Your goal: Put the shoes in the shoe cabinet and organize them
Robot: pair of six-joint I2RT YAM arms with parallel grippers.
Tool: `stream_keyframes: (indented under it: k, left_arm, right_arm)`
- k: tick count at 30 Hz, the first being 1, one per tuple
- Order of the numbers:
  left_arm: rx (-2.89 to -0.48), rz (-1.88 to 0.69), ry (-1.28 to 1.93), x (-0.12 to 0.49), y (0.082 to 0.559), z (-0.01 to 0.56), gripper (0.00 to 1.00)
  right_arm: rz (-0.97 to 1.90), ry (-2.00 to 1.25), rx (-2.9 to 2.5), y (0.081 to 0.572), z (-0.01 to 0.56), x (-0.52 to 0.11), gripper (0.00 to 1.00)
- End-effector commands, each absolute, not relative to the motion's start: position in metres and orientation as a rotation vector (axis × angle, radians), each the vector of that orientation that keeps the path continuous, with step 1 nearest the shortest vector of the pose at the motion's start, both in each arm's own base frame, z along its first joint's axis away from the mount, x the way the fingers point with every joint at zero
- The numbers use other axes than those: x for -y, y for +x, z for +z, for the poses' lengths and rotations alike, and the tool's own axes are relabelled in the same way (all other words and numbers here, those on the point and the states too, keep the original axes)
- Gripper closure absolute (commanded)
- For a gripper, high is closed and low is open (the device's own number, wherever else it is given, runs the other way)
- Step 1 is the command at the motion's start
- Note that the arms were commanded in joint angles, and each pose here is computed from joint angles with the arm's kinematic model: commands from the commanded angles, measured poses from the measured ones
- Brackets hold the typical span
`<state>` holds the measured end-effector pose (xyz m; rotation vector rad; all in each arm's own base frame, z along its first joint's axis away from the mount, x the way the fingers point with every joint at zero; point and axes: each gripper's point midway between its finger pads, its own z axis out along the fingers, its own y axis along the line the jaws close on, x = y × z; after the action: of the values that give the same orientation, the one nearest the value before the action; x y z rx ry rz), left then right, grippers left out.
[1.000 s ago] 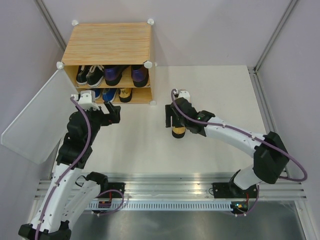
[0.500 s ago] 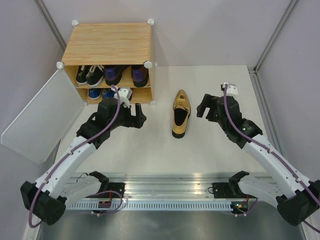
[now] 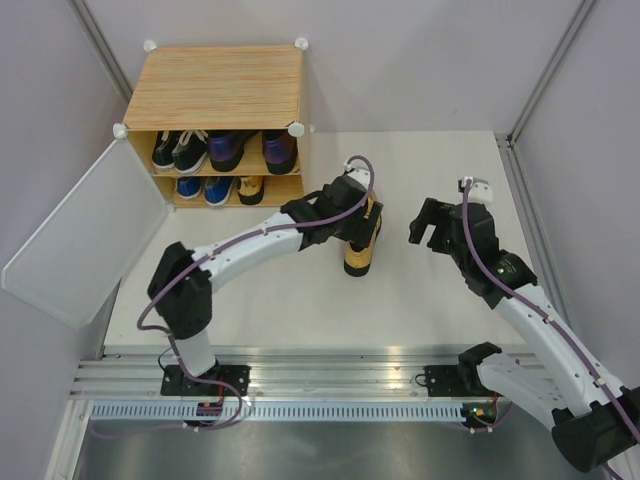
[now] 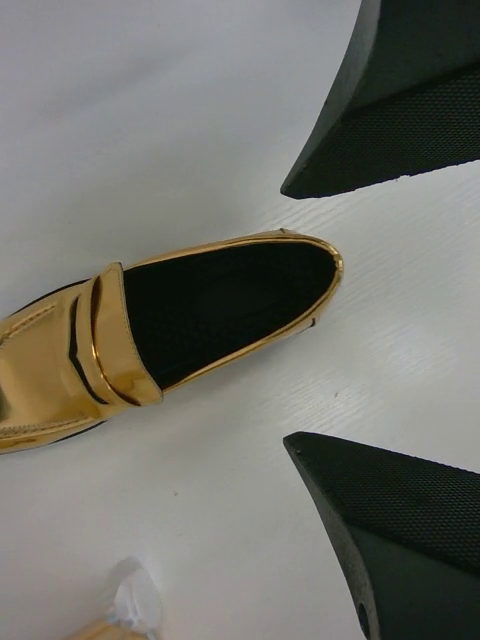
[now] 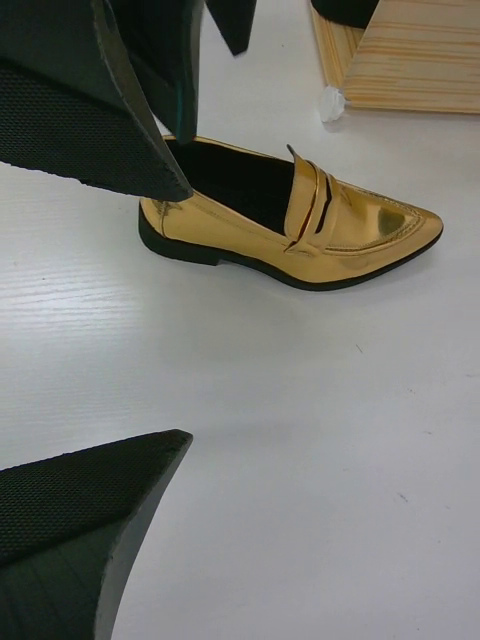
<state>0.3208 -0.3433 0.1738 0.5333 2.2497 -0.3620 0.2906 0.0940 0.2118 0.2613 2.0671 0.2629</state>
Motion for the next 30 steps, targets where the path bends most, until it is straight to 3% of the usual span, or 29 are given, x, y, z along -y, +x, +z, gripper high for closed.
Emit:
stream_keyframes:
  k: [1, 26, 30]
  left_arm:
    - [-2.309, -0.339, 0.486, 0.363, 0.329, 0.152, 0.01]
    - [-2.564, -0.256, 0.352, 0.378, 0.322, 0.016, 0.01]
    - [-2.6, -0.206, 0.33, 0.37, 0.32, -0.005, 0.11]
  right_arm:
    - [0.294, 0.241, -2.022, 0.287, 0.226, -0.093, 0.02]
    - [0.312, 0.239, -2.025, 0.285, 0.213, -0.095, 0.02]
    - [0.31, 0.241, -2.027, 0.284, 0.212, -0.094, 0.02]
